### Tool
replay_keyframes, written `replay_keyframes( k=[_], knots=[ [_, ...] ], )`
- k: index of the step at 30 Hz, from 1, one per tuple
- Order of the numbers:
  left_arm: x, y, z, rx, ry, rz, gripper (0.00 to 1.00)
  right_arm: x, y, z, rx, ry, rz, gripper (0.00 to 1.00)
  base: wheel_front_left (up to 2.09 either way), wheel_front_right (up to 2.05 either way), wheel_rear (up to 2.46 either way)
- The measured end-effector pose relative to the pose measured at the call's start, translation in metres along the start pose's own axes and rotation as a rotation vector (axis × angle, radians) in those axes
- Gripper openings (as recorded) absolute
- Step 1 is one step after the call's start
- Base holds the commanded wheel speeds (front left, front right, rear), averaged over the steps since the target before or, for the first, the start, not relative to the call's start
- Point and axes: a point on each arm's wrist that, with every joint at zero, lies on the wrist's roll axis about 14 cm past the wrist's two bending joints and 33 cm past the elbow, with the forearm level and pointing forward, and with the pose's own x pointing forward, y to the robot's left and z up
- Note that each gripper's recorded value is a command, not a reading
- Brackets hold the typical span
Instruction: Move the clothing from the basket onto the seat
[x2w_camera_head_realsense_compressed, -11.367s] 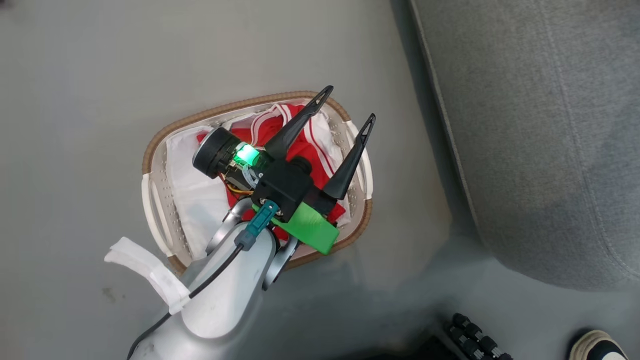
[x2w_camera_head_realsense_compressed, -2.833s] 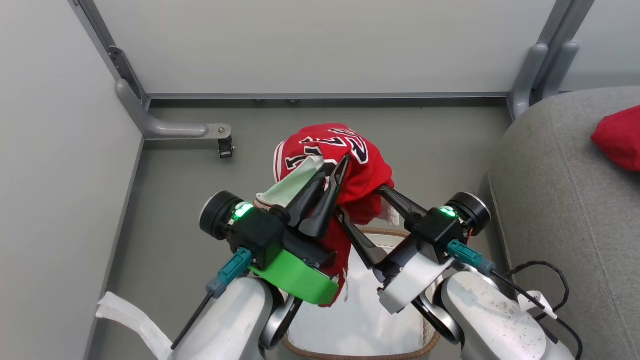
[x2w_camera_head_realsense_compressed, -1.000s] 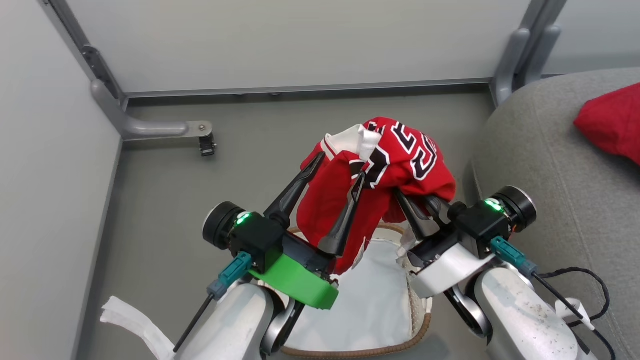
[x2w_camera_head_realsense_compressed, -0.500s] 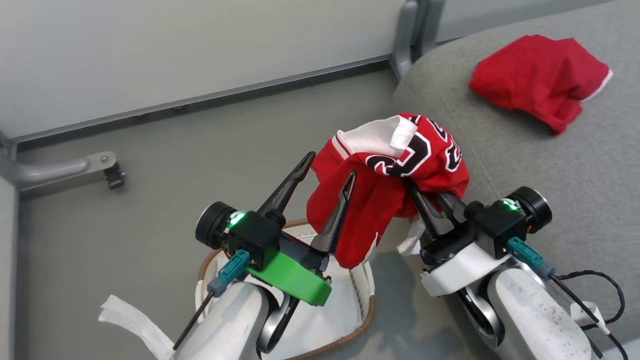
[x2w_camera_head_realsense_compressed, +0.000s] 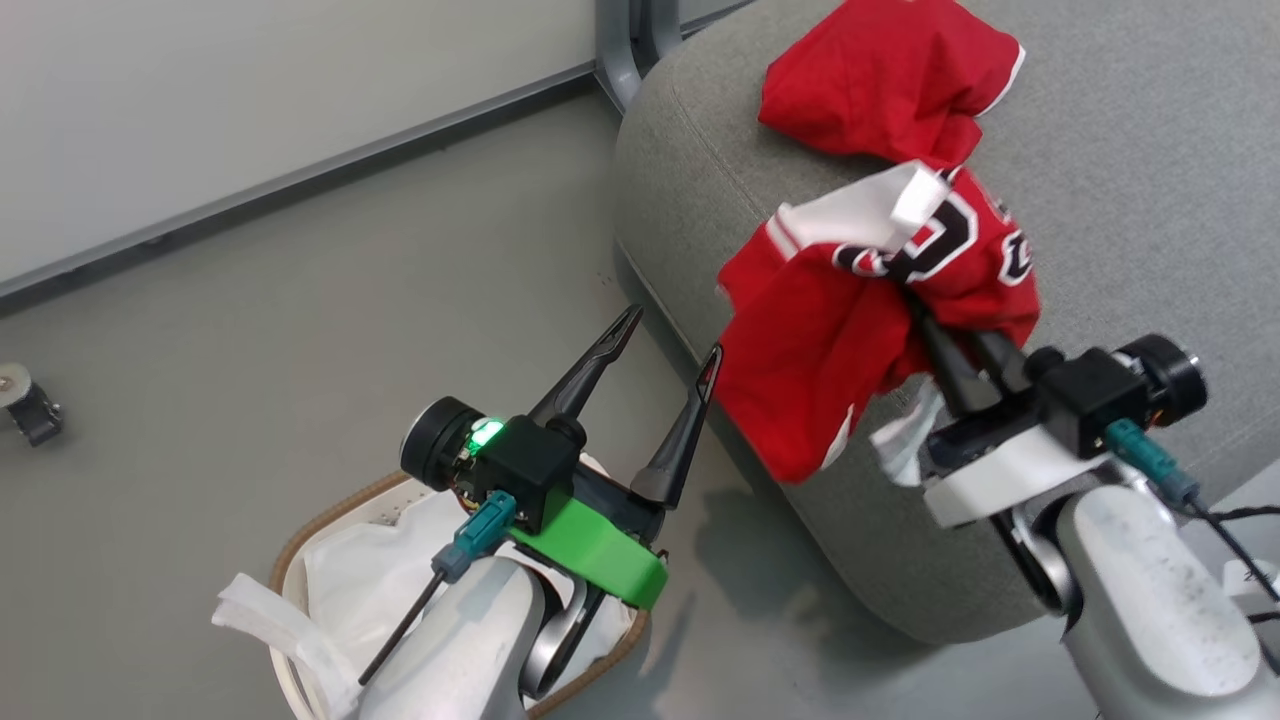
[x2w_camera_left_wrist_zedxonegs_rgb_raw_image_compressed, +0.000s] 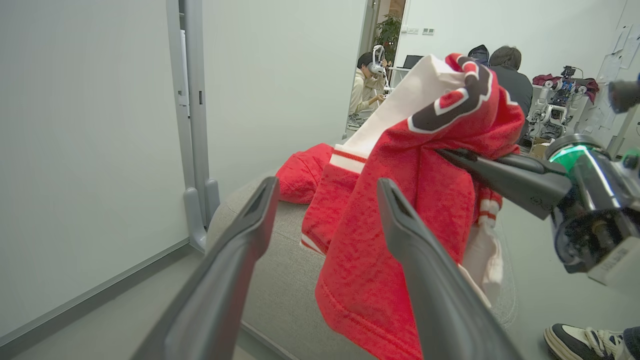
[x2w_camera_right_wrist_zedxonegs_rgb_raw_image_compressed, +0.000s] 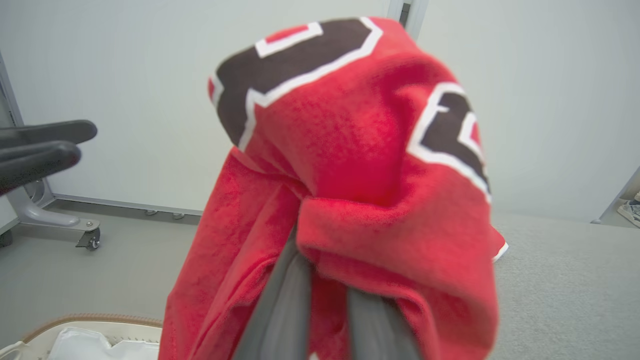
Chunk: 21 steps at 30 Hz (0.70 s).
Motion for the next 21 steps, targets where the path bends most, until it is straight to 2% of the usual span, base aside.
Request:
replay_keyframes(
  k=[9,21],
  knots=[
    [0.005,0.029,-0.035,-0.04,0.055,0.014,1.0,0.035,-0.095,0.006,-0.211,0.021,-0.144,0.0,0.0,0.0,0.0],
    [-0.001,0.081,-0.064,-0.055,0.074,0.09,1.0,0.096,-0.181,-0.016,-0.375,0.1,-0.279,0.0,0.0,0.0,0.0]
  ],
)
